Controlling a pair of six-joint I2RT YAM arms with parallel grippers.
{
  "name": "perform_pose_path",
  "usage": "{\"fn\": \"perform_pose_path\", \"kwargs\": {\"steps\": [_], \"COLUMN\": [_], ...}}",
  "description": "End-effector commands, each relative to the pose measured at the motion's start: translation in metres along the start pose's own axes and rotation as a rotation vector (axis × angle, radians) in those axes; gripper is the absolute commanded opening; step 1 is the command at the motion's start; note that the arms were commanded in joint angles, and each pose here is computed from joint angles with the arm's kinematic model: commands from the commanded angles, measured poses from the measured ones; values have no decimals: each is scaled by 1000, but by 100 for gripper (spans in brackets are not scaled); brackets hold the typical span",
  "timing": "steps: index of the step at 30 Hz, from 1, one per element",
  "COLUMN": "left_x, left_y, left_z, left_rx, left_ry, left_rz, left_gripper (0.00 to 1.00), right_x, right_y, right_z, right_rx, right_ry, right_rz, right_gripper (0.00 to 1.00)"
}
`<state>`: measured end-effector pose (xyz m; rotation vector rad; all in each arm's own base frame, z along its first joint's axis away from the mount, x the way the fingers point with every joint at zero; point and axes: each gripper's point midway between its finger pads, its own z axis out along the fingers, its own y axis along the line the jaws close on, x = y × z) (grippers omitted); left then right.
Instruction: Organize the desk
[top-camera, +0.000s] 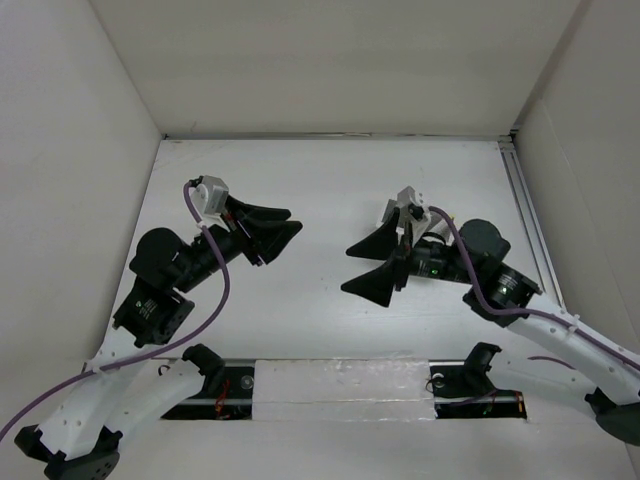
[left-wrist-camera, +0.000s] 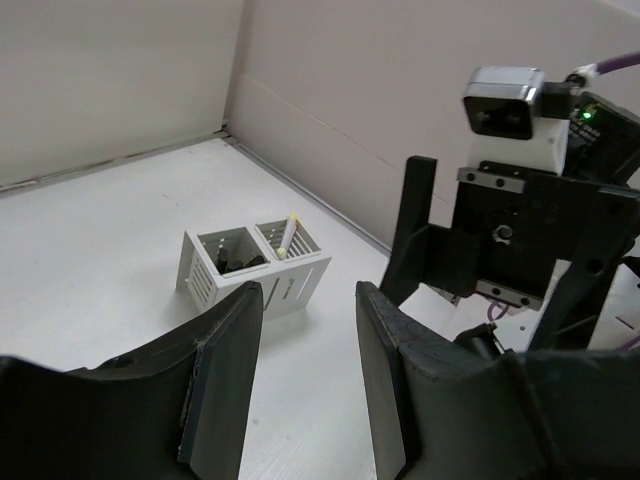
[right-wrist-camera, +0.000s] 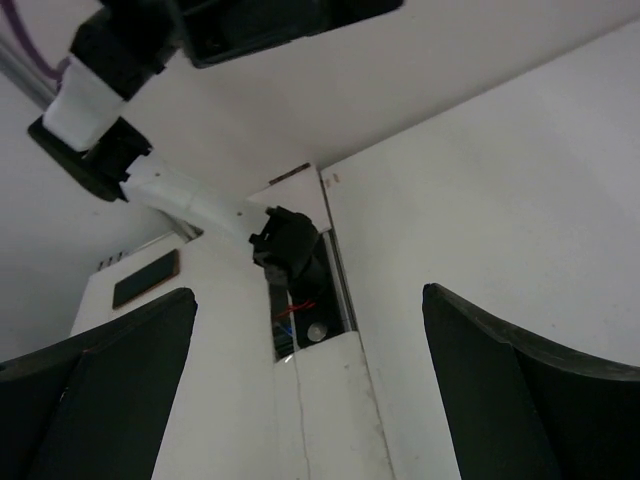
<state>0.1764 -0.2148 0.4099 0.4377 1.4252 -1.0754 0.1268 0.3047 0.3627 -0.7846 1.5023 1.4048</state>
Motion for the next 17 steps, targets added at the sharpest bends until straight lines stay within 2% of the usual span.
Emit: {"fn": "perform_pose_path", "kwargs": {"steps": [1, 13, 15, 17], "left_x": [-10, -6, 1, 1], "left_y": [-9, -14, -20, -24], "left_z": [1, -1, -2, -3], "left_rx": [48, 84, 135, 157], "left_ry": [-38, -28, -16, -16], "left_rz": [17, 42, 66, 62], "left_gripper": [39, 37, 31, 34], "right_x": [-17, -11, -12, -13], "right_y": [36, 19, 18, 17], "right_z": [-13, -4, -3, -4], "right_rx": [-139, -81, -75, -65], "right_ry": [-40, -29, -31, -37], "right_rz": [-88, -74, -76, -77], "right_gripper": [100, 100, 100, 100]}}
